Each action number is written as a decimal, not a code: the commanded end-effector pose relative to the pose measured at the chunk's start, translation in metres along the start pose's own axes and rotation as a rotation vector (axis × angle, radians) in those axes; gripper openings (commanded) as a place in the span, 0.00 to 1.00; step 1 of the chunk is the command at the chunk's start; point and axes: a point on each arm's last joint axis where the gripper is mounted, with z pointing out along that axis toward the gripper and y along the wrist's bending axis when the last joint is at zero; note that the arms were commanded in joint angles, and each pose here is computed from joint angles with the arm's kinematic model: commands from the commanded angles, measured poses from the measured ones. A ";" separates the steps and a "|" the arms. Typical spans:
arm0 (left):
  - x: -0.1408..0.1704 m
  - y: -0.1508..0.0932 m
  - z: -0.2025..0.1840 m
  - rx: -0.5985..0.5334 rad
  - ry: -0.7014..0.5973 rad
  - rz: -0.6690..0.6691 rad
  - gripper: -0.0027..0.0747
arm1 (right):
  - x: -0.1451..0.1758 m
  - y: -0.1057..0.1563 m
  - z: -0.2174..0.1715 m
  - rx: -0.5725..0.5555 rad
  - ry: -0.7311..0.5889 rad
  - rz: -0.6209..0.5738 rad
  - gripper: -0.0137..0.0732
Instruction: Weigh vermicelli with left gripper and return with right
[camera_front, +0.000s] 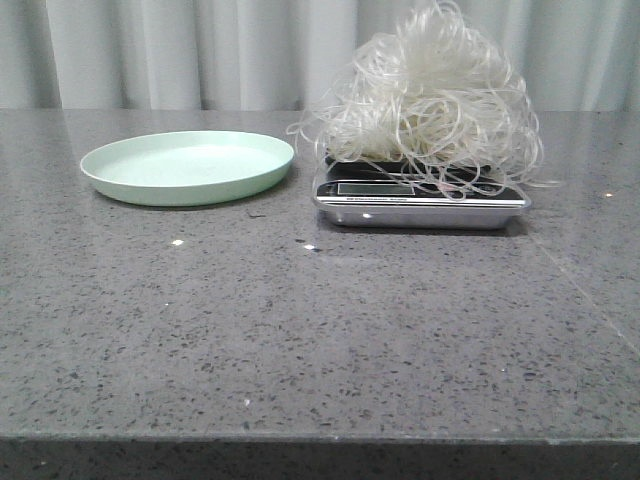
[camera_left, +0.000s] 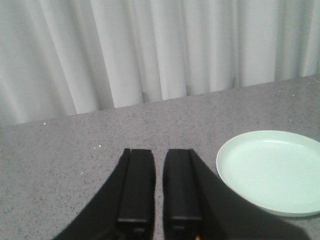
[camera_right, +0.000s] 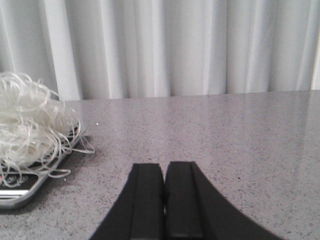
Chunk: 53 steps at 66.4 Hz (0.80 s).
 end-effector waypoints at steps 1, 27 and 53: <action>-0.002 0.001 -0.008 -0.029 -0.111 -0.003 0.21 | -0.032 0.003 -0.003 -0.007 -0.163 0.017 0.33; 0.009 0.000 -0.009 -0.024 -0.092 -0.018 0.21 | -0.148 0.021 0.046 -0.036 -0.057 0.018 0.33; 0.009 0.000 -0.009 -0.024 -0.092 -0.018 0.21 | -0.210 0.098 0.154 -0.391 0.248 -0.236 0.43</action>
